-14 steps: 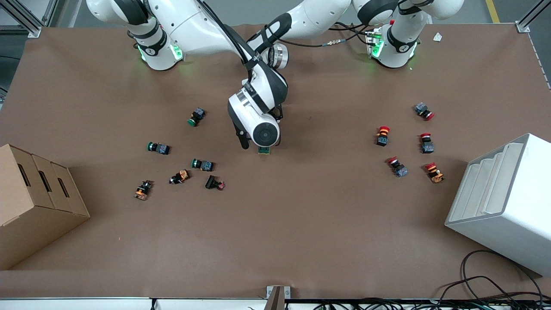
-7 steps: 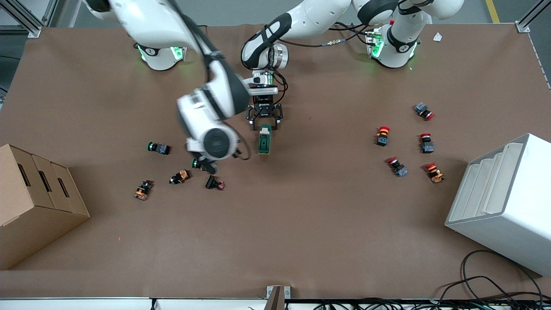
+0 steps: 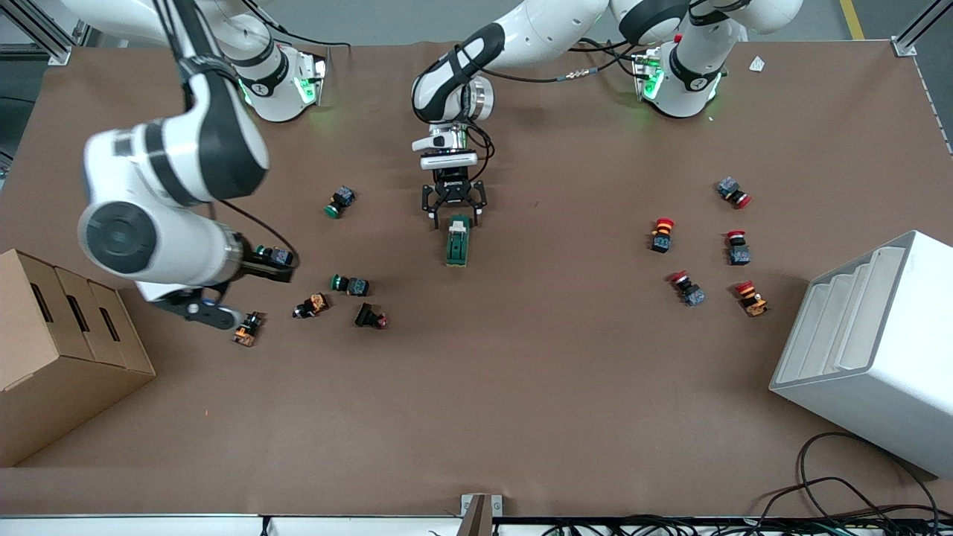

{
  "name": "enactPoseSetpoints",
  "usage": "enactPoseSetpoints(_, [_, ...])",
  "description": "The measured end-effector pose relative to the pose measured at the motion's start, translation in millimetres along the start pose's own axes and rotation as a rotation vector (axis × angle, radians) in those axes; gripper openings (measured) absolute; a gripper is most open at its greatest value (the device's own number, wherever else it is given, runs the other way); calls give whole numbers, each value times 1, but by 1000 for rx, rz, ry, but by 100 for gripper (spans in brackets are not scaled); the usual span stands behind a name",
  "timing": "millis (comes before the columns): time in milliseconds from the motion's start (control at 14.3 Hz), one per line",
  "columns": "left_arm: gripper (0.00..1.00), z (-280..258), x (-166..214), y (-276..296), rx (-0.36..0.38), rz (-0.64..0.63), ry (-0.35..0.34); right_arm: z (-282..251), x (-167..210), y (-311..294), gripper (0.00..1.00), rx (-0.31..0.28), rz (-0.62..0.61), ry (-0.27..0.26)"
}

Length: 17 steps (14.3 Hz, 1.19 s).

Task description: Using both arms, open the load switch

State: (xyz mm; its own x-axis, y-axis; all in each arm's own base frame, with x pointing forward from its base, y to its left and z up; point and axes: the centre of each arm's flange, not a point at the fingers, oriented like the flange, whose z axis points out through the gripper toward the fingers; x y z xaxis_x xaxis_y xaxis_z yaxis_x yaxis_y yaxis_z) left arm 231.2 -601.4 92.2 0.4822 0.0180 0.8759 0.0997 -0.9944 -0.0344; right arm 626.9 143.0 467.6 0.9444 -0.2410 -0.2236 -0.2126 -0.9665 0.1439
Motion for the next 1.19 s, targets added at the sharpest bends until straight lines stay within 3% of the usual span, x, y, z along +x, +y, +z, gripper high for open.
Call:
enactPoseSetpoints(350, [100, -13, 48, 21, 87, 41, -104, -30, 32, 129, 100, 56, -185, 53])
enactPoseSetpoints(840, [100, -9, 71, 27, 113, 28, -143, -51, 41, 211, 100, 83, -206, 104])
enactPoseSetpoints(980, [100, -9, 98, 34, 135, 38, -204, -52, 41, 213, 100, 83, -231, 108])
enactPoseSetpoints(1190, [100, -5, 173, 39, 156, 36, -301, -52, 41, 209, 100, 84, -246, 109])
